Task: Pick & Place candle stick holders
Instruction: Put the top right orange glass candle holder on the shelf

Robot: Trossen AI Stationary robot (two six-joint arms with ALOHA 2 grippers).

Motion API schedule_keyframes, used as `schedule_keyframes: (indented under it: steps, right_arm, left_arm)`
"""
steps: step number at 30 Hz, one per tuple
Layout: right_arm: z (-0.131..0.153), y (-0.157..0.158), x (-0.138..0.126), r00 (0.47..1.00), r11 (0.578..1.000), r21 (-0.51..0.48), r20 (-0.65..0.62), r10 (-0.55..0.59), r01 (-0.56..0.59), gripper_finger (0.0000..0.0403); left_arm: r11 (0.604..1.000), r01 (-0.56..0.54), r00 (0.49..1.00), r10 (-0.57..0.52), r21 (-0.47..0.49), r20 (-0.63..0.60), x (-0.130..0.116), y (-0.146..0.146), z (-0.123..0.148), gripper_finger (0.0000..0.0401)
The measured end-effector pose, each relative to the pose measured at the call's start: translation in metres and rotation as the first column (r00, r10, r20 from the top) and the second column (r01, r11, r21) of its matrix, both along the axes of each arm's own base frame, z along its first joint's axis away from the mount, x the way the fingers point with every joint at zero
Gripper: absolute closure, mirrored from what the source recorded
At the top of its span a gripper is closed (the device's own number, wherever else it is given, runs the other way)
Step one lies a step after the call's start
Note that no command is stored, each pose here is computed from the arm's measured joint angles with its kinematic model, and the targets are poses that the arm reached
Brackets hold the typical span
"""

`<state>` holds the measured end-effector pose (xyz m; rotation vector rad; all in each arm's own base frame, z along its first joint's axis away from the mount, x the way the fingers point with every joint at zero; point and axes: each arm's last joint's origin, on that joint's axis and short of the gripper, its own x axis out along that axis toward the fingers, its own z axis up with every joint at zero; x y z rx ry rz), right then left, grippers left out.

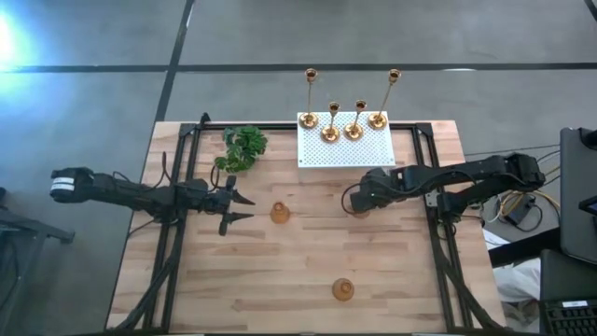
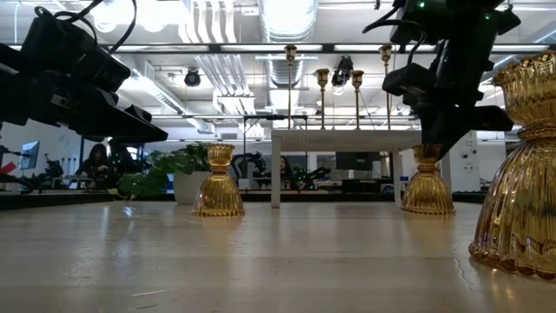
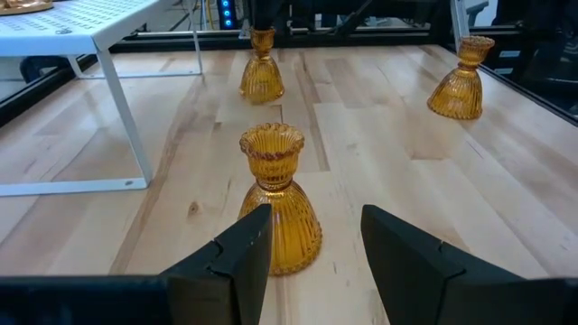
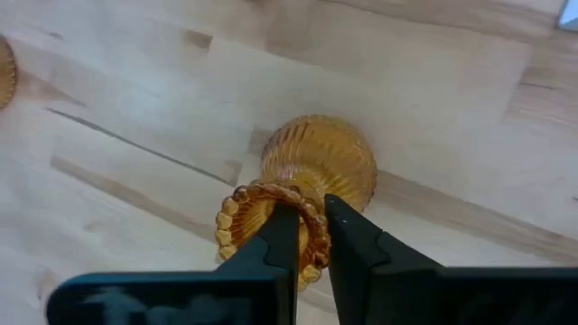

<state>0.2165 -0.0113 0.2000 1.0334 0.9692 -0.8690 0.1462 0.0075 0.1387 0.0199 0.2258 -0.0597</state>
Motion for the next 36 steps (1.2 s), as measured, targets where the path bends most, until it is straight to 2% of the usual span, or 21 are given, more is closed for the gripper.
schedule_keyframes:
  steps: [8,14,20,25,29,36]
  right_arm:
    - [0.028,0.001,-0.008,0.997,1.0,0.02,0.072,0.018,-0.02,0.0376]
    - [0.067,0.002,-0.012,0.992,0.996,0.017,0.093,0.082,-0.083,0.0376]
    - [0.117,-0.001,-0.021,0.988,0.989,-0.041,0.054,0.145,-0.143,0.0378]
    - [0.148,-0.013,-0.032,0.989,0.984,-0.112,0.033,0.141,-0.137,0.0378]
    - [0.159,-0.029,-0.04,0.99,0.98,-0.141,0.008,0.14,-0.138,0.0378]
    - [0.159,-0.065,-0.052,0.99,0.979,-0.143,-0.019,0.142,-0.143,0.0378]
  left_arm:
    - [1.0,0.0,1.0,0.0,0.0,0.001,0.0,0.0,0.0,0.0224]
    - [1.0,0.001,1.0,-0.001,0.0,0.0,0.0,0.0,0.0,0.0224]
    - [1.0,0.0,1.0,0.0,0.0,0.0,0.0,0.0,0.0,0.0224]
    - [1.0,0.0,1.0,0.0,0.0,0.0,0.0,0.0,0.0,0.0224]
    - [1.0,0.0,1.0,0.0,0.0,0.0,0.0,0.0,0.0,0.0224]
    - [1.0,0.0,1.0,0.0,0.0,0.0,0.0,0.0,0.0,0.0224]
